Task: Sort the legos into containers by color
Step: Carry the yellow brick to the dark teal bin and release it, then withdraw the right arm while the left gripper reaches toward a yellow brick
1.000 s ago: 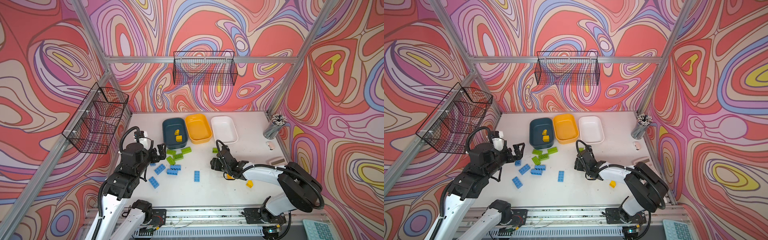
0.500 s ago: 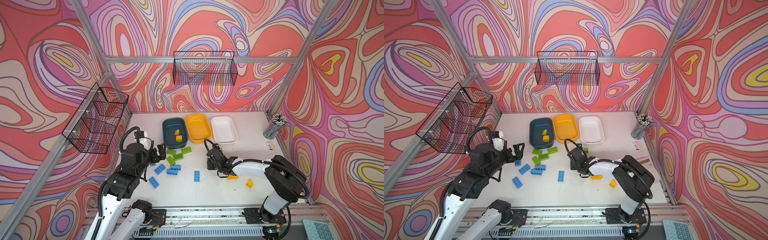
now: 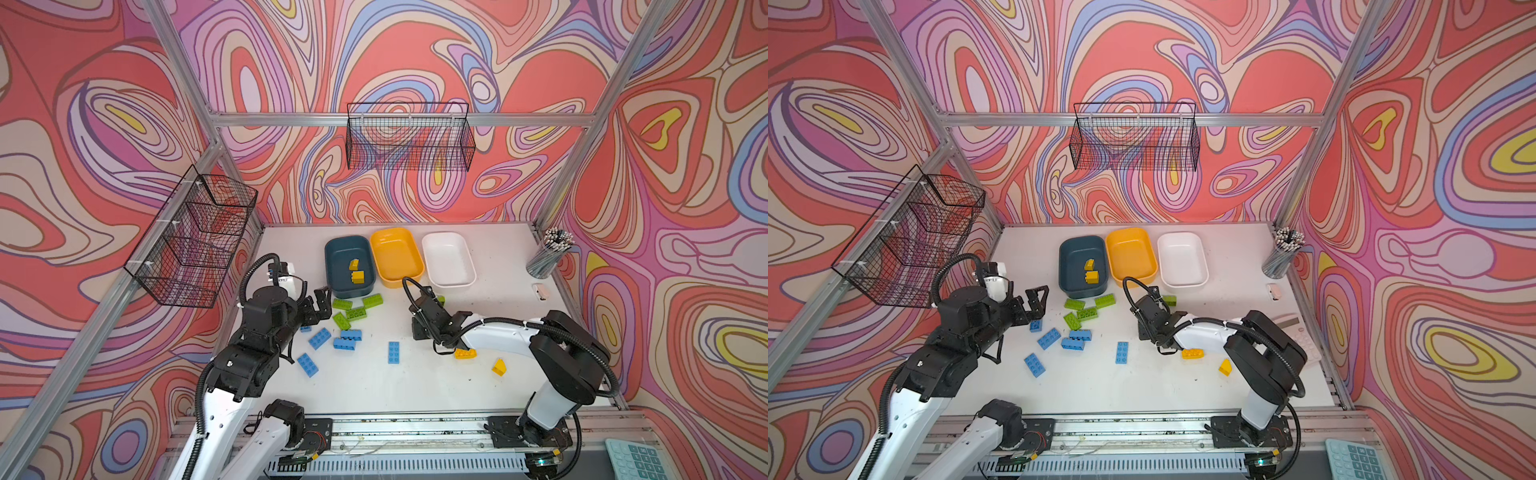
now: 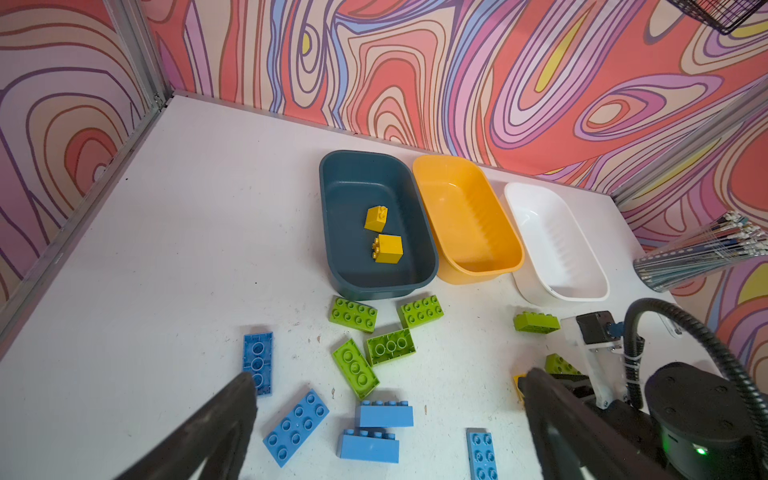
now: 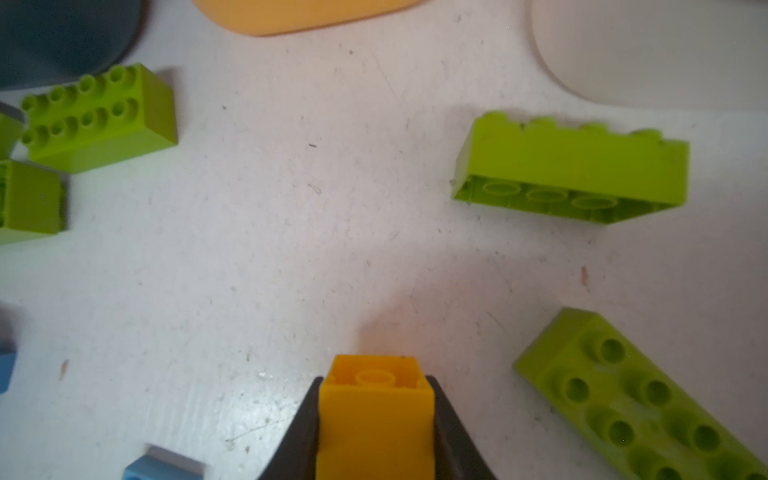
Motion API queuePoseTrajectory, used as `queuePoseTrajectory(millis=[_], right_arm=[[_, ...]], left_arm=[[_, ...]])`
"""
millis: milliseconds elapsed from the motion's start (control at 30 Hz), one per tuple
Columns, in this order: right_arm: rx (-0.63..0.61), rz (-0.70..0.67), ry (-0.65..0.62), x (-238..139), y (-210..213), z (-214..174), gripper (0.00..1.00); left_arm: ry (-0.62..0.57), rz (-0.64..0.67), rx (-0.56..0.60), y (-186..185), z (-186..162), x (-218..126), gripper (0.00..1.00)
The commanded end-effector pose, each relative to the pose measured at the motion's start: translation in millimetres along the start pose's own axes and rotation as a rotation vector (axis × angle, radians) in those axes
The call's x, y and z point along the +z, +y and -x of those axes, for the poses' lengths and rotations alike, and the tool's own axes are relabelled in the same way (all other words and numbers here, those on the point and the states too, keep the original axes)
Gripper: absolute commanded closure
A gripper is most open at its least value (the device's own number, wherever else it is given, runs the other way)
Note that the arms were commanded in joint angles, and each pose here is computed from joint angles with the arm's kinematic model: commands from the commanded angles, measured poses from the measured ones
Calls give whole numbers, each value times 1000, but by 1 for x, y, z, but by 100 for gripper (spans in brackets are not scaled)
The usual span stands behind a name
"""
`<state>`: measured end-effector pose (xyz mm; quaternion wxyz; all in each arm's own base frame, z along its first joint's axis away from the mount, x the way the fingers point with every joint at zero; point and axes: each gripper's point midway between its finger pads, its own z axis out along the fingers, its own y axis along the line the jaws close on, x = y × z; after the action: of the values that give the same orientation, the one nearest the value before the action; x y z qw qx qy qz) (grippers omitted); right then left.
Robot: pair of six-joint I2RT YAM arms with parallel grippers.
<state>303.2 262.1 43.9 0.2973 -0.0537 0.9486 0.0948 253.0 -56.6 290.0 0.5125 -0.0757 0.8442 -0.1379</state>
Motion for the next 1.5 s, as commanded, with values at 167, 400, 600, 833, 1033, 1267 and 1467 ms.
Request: queuePoseTrajectory(millis=[167, 400, 600, 833, 1033, 1267, 1467], right_arm=[[-75, 232, -141, -42, 77, 87, 83], [-121, 413, -171, -38, 146, 136, 82], [-140, 502, -153, -9, 183, 162, 81], [-142, 518, -146, 29, 201, 186, 75], [-96, 533, -149, 45, 196, 201, 69], [-61, 542, -167, 42, 179, 212, 41], [-35, 573, -220, 16, 156, 226, 26]], left_arm=[[-48, 33, 11, 9, 3, -14, 0], [-121, 63, -1, 17, 11, -27, 0], [-158, 71, -3, 20, 15, -33, 0], [-159, 70, 2, 20, 15, -33, 0], [-153, 65, 6, 19, 14, -31, 0], [-131, 48, 19, 15, 11, -26, 1], [-63, -50, 56, -4, 1, -12, 1]])
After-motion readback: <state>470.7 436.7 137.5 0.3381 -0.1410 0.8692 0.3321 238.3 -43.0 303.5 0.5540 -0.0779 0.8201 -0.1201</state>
